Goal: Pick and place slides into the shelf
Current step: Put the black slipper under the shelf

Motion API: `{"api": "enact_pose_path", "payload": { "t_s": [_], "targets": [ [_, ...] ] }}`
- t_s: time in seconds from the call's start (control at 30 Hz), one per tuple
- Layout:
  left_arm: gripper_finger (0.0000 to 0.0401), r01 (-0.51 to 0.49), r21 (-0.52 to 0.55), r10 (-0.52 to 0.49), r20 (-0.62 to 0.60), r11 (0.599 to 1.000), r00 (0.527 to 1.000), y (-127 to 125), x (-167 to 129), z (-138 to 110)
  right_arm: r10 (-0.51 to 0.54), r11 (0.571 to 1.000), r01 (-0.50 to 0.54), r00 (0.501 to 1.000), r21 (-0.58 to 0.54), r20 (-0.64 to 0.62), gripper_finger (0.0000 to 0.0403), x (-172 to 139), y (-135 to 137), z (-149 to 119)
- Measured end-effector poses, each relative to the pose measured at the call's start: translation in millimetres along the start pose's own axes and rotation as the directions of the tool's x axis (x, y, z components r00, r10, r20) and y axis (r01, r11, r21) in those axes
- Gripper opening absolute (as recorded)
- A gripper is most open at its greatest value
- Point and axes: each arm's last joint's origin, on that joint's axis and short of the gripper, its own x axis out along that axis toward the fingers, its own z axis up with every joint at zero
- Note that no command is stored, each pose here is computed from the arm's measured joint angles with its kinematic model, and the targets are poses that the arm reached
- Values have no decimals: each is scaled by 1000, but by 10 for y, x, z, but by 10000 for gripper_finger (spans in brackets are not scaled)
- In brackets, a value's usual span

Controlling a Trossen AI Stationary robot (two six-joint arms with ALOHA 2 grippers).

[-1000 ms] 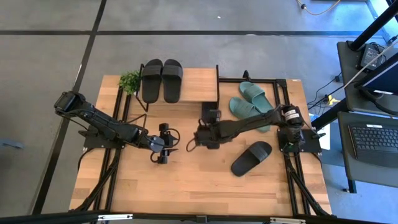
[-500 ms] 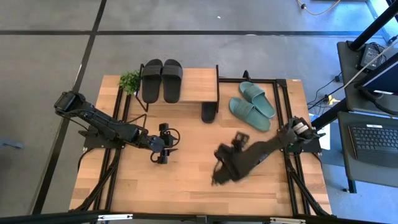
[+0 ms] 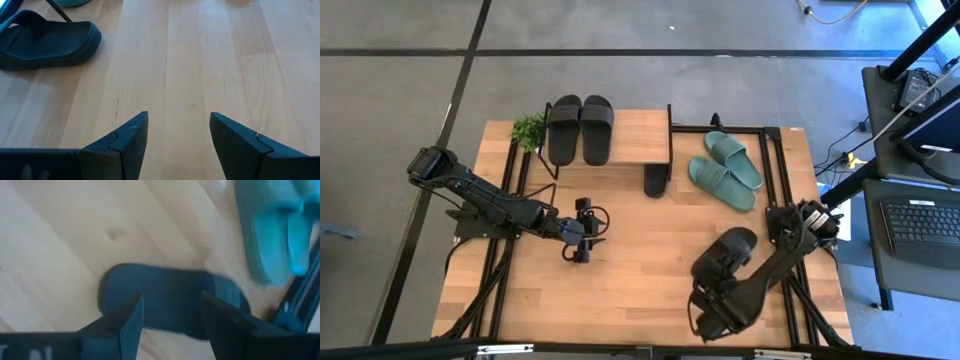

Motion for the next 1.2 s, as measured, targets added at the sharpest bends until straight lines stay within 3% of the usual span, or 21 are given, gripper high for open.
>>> {"api": "enact_pose_path", "payload": {
  "t_s": [0.13,0.33,0.8,0.97,1.2],
  "targets": [
    [204,-1,2,1,-5,1000,1000,0,0,-6,-63,993,76,988,89,-144,193,205,-32,-18],
    [204,8,5,-8,-13,1000,1000,-3,-1,-13,-172,978,199,939,63,-298,193,520,-110,-126],
    [204,29,21,-29,-11,999,1000,-60,-24,-22,-290,943,329,890,56,-351,186,901,-247,-202],
    [204,29,20,-29,-12,999,1000,-60,-24,-23,-284,945,324,888,51,-363,143,984,-257,-181],
    [204,28,22,-28,-17,999,999,-59,-24,-28,-293,943,330,883,41,-367,28,995,-270,-161]
  ]
}}
